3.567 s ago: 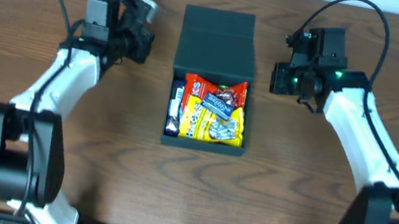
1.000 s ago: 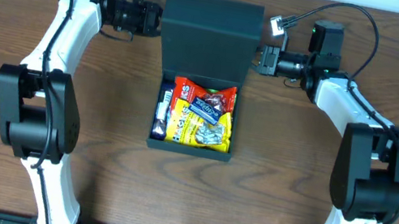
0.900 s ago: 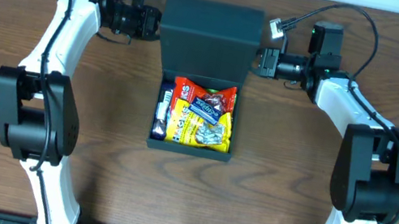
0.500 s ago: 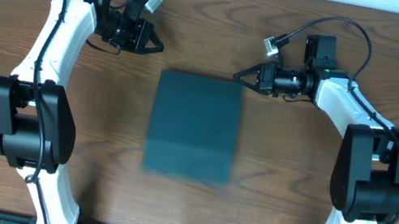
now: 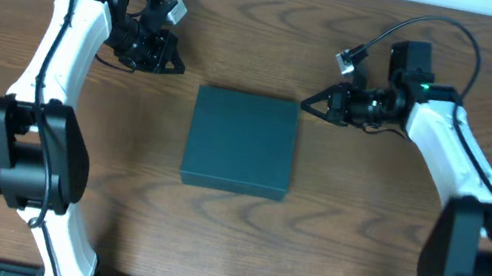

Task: Pack container

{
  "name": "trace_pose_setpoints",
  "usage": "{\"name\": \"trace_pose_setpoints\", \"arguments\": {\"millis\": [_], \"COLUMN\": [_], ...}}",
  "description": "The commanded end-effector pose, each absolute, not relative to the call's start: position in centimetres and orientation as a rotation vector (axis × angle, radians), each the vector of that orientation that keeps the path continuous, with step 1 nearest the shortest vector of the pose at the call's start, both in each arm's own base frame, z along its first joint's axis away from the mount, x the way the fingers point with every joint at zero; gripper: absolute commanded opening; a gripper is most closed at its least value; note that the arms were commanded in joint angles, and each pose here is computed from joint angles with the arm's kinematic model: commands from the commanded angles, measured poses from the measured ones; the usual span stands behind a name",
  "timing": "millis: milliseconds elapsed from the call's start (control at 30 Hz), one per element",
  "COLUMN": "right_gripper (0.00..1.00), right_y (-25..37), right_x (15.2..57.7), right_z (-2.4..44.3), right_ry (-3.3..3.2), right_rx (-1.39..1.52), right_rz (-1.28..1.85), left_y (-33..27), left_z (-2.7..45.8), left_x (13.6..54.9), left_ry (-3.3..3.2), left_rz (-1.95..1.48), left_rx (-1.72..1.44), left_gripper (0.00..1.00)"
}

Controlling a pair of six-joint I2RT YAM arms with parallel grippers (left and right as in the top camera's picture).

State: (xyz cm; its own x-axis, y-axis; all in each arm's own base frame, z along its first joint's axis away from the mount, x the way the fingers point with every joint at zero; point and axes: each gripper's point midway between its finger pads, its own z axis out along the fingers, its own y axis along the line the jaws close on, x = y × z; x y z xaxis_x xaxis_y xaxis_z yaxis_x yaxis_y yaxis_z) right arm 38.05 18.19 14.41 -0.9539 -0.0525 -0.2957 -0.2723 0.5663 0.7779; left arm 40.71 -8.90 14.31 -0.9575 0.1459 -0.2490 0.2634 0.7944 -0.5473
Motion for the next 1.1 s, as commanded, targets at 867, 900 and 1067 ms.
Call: {"name": "trace_pose_setpoints", "arguments": {"millis": [867, 900, 1067], "right_gripper": [0.02, 0.02, 0.38], "right_y": [11.8, 11.4, 10.5], "right_x": [14.7, 13.8, 11.4], "right_z": [31.9, 32.2, 32.9], "right_ry": [2.243, 2.223, 2.148], "right_rx": [-0.689, -0.687, -0.680], "right_rz": [0.698, 0.662, 0.580], "left_y": [-10.2, -10.2, -10.3], "left_z": [36.3, 36.6, 37.7], "left_x": [16.3, 15.4, 12.7], "left_ry": [2.251, 2.223, 2.131], "left_rz": [-0.672, -0.658, -0.614], "left_rx": [0.550, 0.557, 0.579], "left_gripper": [0.06, 0.06, 0.06]}}
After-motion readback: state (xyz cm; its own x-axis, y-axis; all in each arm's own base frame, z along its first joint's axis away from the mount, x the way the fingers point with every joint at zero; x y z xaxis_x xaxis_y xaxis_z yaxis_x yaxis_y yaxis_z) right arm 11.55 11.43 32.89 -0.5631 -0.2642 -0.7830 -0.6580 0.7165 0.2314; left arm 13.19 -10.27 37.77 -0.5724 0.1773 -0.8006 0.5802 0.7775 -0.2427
